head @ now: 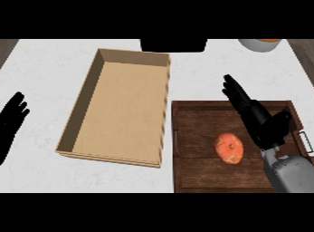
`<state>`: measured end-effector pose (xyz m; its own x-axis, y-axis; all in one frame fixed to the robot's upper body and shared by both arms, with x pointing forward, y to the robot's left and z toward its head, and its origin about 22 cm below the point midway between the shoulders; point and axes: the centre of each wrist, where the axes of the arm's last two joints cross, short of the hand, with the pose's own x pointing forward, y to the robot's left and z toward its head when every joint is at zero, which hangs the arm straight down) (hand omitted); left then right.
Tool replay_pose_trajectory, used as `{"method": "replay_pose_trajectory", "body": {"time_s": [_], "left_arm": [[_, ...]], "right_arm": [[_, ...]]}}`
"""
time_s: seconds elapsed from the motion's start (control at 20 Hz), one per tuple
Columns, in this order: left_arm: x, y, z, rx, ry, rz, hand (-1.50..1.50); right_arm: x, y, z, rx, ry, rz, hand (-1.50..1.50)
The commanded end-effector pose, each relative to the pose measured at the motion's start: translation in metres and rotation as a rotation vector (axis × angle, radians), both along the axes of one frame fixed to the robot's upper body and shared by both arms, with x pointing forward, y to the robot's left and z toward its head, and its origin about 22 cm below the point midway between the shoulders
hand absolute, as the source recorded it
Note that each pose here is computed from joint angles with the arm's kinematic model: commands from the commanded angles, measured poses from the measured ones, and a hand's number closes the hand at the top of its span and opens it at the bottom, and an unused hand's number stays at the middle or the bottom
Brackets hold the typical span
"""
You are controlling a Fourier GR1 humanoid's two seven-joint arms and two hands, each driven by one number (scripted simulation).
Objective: Pick the squash from the tray and place it in the cardboard box
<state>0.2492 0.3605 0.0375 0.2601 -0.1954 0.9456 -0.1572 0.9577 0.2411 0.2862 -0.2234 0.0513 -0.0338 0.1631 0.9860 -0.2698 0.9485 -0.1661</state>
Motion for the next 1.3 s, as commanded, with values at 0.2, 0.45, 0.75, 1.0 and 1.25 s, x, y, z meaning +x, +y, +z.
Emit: {"method": "replay_pose_trajectory", "body": {"time_s": [0.2, 0.45, 0.75, 1.0, 1.25], "left_arm": [[0.004, 0.013, 0.001, 0.333, -0.105, 0.053, 0.0], [-0.003, 0.009, -0.007, 0.311, -0.06, 0.045, 0.0], [0.014, -0.018, -0.015, 0.344, -0.094, 0.044, 0.0], [0.017, -0.009, -0.014, 0.34, -0.089, 0.038, 0.0], [0.014, -0.012, -0.02, 0.34, -0.084, 0.014, 0.0]], "right_arm": [[-0.011, -0.047, -0.013, 0.184, -0.043, 0.287, -1.5], [-0.015, -0.078, 0.002, -0.461, -0.251, 0.498, -1.5], [-0.019, -0.131, -0.056, 0.061, -0.31, 0.464, -1.5], [-0.001, -0.169, -0.047, -0.22, -0.43, 0.535, -1.5], [0.028, -0.171, -0.004, -0.578, -0.394, 0.65, -1.5]]}}
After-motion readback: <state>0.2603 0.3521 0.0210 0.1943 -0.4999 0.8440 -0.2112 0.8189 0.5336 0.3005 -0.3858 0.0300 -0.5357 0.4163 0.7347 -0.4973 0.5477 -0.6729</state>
